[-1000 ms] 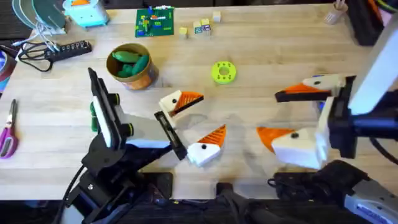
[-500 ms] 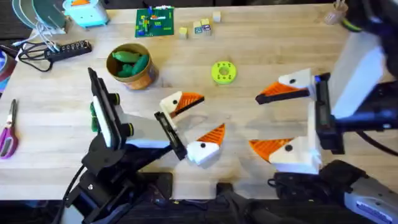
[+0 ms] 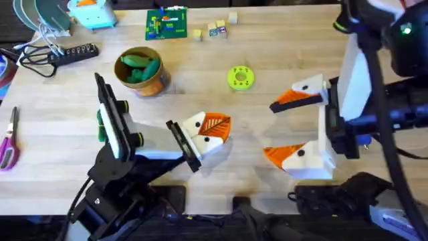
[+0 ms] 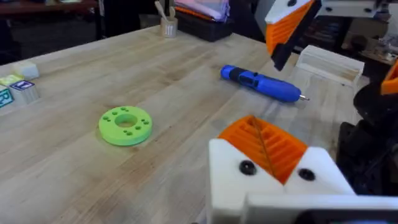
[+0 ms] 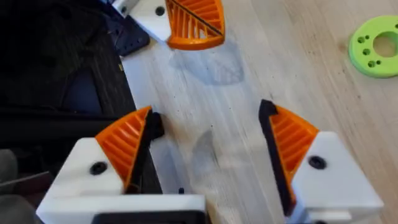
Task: Pick up the gripper from the table and insert it into the empty holder that is missing its gripper. Then pick up a screw, insert it into the mounting hole, and use the screwdriver to tighten it. Finally, clean up the table by picking up the vegetable and placing it into the bucket.
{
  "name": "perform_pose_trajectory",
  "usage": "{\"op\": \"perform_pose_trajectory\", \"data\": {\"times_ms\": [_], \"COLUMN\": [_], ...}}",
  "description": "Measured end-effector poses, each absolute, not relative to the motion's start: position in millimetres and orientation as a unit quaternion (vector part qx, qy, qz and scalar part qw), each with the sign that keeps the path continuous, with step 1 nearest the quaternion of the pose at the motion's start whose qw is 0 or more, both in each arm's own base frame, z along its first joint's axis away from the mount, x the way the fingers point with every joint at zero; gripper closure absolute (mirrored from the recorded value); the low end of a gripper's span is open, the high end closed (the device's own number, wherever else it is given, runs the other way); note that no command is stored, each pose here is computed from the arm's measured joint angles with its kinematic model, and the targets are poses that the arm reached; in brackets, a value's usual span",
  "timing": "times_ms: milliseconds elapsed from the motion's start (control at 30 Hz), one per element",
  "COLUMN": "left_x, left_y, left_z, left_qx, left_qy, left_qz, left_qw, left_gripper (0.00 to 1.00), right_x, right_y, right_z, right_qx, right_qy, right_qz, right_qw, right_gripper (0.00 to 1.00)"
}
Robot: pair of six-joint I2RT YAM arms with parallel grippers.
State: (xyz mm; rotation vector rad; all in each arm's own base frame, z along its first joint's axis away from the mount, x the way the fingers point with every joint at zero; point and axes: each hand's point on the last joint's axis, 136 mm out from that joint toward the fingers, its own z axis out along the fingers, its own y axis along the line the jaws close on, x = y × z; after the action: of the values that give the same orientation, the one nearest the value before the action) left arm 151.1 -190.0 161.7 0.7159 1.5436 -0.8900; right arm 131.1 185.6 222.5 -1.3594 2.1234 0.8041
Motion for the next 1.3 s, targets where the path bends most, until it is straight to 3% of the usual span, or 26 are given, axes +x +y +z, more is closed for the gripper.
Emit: {"op": "perform_pose_trajectory", "data": {"times_ms": [267,467,733,1167,1300], "left_x": [151.1,151.1,151.1,151.1,151.1], "left_y": [-190.0,-190.0,-190.0,-190.0,-190.0], "left_z": [161.7,161.7,161.7,161.7,161.7], "left_qx": [0.305,0.305,0.305,0.305,0.305], "left_qy": [0.658,0.658,0.659,0.659,0.659], "left_qz": [-0.380,-0.380,-0.380,-0.380,-0.380], "left_qw": [0.574,0.574,0.573,0.573,0.573], "left_gripper": [0.995,0.995,0.995,0.995,0.995], "right_x": [135.2,162.5,211.3,233.8,240.6], "right_y": [187.5,171.9,99.1,-29.2,-64.6], "right_z": [225.0,228.0,226.5,188.8,175.3], "right_qx": [-0.497,-0.446,-0.286,-0.035,0.022], "right_qy": [0.775,0.803,0.873,0.922,0.934], "right_qz": [0.295,0.274,0.210,0.092,0.050], "right_qw": [0.255,0.285,0.335,0.374,0.352], "right_gripper": [0.008,0.009,0.007,0.009,0.010]}}
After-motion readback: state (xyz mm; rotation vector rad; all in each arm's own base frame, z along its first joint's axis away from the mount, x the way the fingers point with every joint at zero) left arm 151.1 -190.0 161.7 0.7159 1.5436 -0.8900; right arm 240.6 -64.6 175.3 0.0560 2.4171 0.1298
